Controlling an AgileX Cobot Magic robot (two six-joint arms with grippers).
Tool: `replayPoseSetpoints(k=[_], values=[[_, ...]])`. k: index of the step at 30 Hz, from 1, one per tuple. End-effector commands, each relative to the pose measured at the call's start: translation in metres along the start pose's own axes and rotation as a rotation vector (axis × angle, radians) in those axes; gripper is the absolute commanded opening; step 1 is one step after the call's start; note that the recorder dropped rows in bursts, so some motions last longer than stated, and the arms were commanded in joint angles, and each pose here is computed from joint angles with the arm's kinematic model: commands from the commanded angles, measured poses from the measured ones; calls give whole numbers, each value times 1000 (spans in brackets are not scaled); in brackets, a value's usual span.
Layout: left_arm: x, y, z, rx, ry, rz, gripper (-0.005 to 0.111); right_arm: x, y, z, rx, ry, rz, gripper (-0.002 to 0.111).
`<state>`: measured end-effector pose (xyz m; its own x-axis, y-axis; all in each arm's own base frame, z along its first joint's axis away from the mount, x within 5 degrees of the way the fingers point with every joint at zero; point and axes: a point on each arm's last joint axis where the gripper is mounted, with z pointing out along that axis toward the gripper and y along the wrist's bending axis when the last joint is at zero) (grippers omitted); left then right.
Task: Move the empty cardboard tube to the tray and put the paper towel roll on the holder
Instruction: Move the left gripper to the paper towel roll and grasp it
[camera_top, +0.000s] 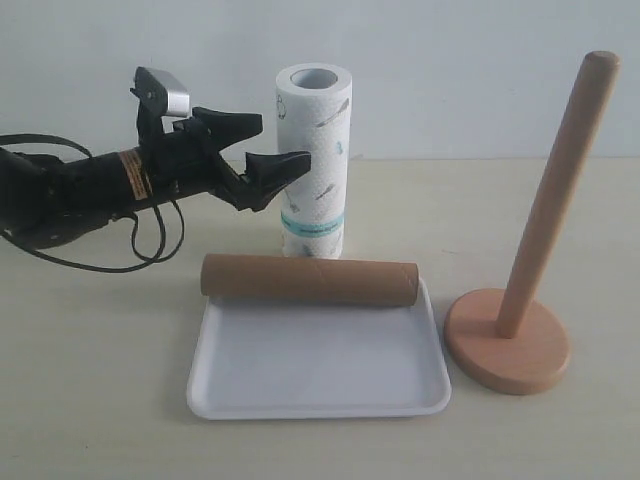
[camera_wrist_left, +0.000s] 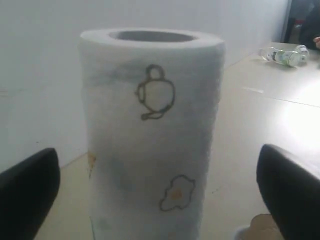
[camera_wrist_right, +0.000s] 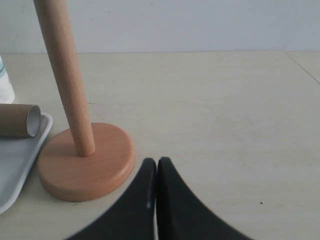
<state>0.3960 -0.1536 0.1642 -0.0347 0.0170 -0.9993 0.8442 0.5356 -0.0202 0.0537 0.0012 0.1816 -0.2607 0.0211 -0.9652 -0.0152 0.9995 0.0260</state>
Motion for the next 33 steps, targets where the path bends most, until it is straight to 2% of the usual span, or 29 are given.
replayPoseSetpoints(k=[1,9,16,19,22,28,30,33], values=[[12,7,11,1,2,-46,110,-2,0,0,4,-18,-8,0],[16,-1,42,51,-9,-18,110,-2,0,0,4,-18,-8,0],[7,4,62,37,-13,23,110,-2,0,0,4,-18,-8,0],[4,7,67,39,-26,-29,107,-2,0,0,4,-18,-8,0],[7,10,71,42,-26,-100,90,-2,0,0,4,-18,-8,0],[11,13,72,40,-12,-134,21,-2,0,0,4,-18,-8,0],[11,15,71,34,-20,-139,5,-2,0,0,4,-18,-8,0],[11,17,69,31,-19,-146,4,-2,0,0,4,-18,-8,0]])
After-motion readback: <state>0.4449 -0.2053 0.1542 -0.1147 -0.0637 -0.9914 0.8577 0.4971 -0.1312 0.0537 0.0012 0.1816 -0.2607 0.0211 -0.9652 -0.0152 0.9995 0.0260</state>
